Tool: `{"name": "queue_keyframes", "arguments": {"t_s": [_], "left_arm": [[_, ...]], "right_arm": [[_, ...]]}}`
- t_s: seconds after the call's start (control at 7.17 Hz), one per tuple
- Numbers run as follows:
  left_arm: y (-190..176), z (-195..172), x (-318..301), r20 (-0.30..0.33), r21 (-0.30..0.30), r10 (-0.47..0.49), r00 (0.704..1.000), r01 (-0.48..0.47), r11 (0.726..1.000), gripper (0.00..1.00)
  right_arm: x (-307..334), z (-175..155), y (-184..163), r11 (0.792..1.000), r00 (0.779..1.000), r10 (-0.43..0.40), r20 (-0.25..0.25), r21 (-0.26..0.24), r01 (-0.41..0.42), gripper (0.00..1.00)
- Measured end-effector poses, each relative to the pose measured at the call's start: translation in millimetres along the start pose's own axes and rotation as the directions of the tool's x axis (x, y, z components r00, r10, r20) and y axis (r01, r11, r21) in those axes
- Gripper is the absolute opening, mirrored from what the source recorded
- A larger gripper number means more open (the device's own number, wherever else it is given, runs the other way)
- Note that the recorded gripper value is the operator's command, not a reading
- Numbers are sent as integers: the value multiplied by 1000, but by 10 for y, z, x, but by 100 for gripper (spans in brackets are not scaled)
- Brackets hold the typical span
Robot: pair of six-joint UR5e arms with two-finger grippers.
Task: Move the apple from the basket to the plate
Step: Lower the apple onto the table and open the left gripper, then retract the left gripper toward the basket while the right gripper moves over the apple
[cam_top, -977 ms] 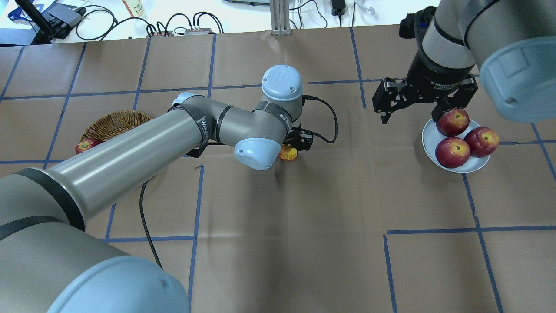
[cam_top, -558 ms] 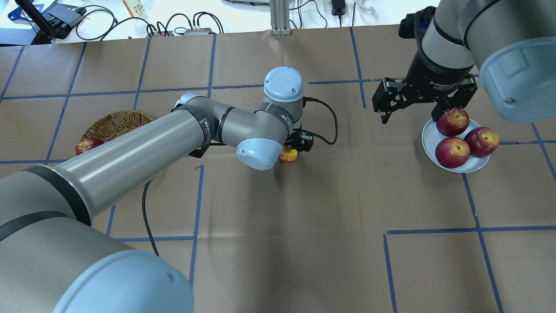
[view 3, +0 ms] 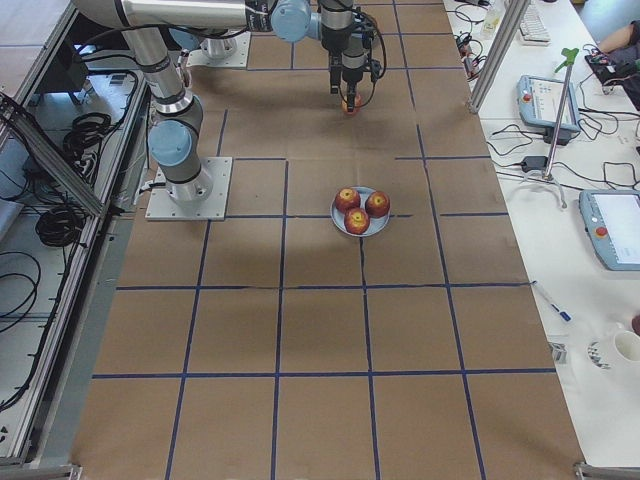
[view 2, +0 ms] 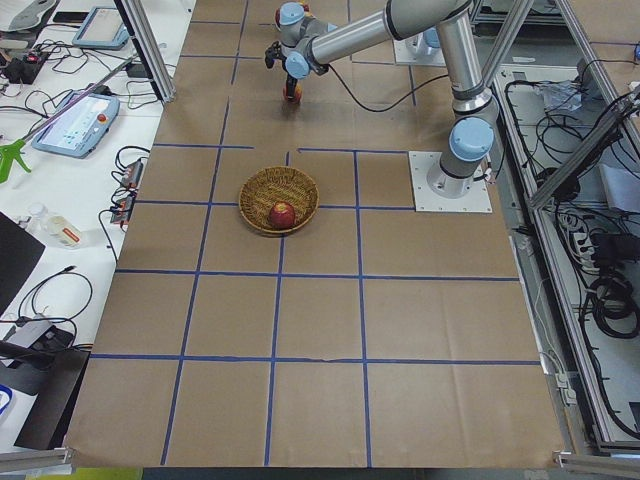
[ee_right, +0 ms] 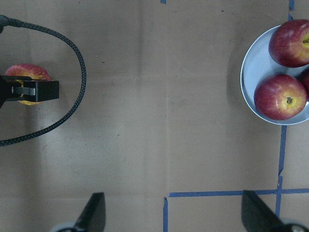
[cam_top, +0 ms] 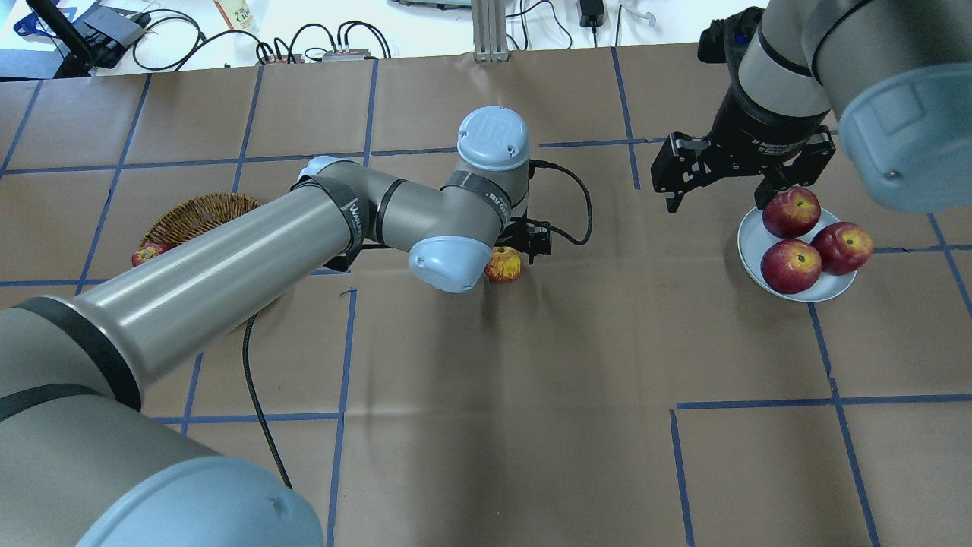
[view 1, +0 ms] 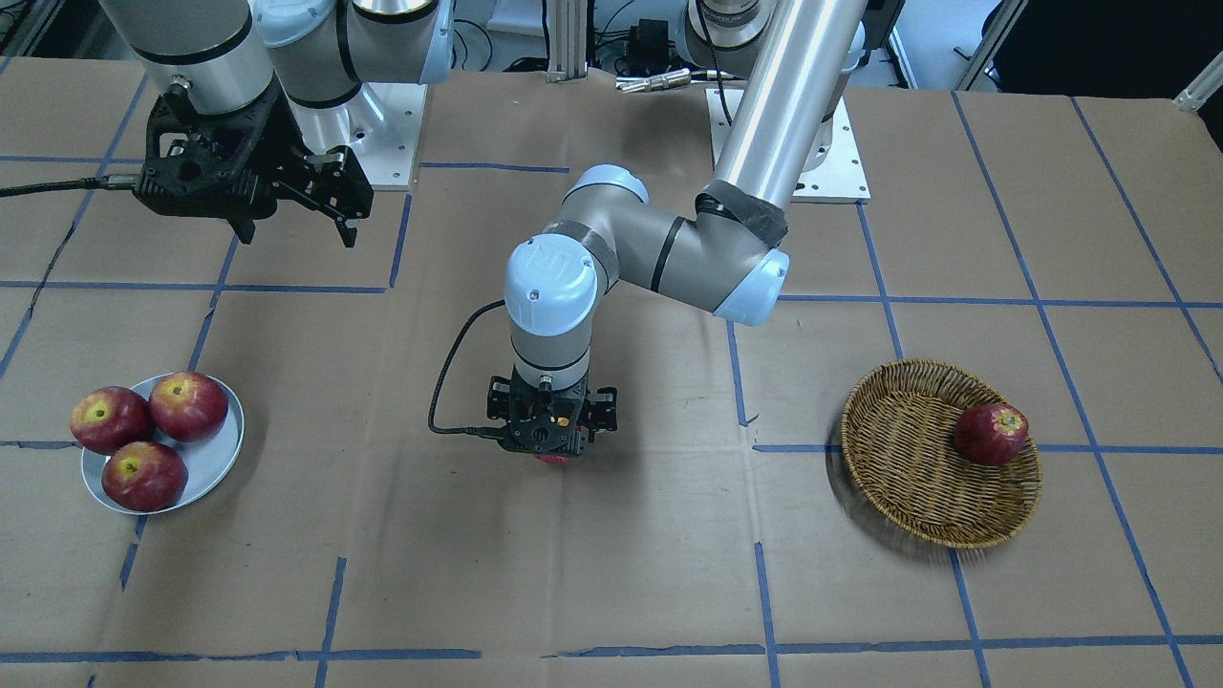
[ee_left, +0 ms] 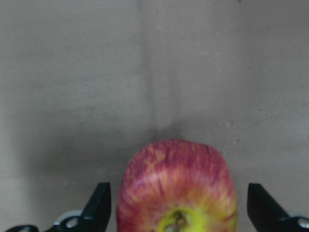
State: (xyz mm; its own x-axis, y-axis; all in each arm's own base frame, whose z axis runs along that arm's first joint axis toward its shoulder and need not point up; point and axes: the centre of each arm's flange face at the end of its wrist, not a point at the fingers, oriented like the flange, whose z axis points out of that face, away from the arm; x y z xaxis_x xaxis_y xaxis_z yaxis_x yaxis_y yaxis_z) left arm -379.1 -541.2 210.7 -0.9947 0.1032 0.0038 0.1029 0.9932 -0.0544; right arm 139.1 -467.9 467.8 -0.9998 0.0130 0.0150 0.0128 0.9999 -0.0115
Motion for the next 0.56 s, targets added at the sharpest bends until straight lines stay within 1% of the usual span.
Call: {"name": "queue_keyframes", "arguments": {"t_s": [0.14,0.28,0.56], "left_arm": [[3,-326,-91,-4,16,-6,1000,6,1000,99],[38,-717,-277,-2,15,-8,1000,8,1000,99],[255,-1545,-809,12,-18,6,1000,-6,1000,99]], "right_arm": [[-1,-4,-20,1000,1000,0,0,4,0,100],[-5,-3,-57,1000,1000,2,2,6,-2,100],[-32,-31,-211,1000,1000,7,4,10,-7,100]]}}
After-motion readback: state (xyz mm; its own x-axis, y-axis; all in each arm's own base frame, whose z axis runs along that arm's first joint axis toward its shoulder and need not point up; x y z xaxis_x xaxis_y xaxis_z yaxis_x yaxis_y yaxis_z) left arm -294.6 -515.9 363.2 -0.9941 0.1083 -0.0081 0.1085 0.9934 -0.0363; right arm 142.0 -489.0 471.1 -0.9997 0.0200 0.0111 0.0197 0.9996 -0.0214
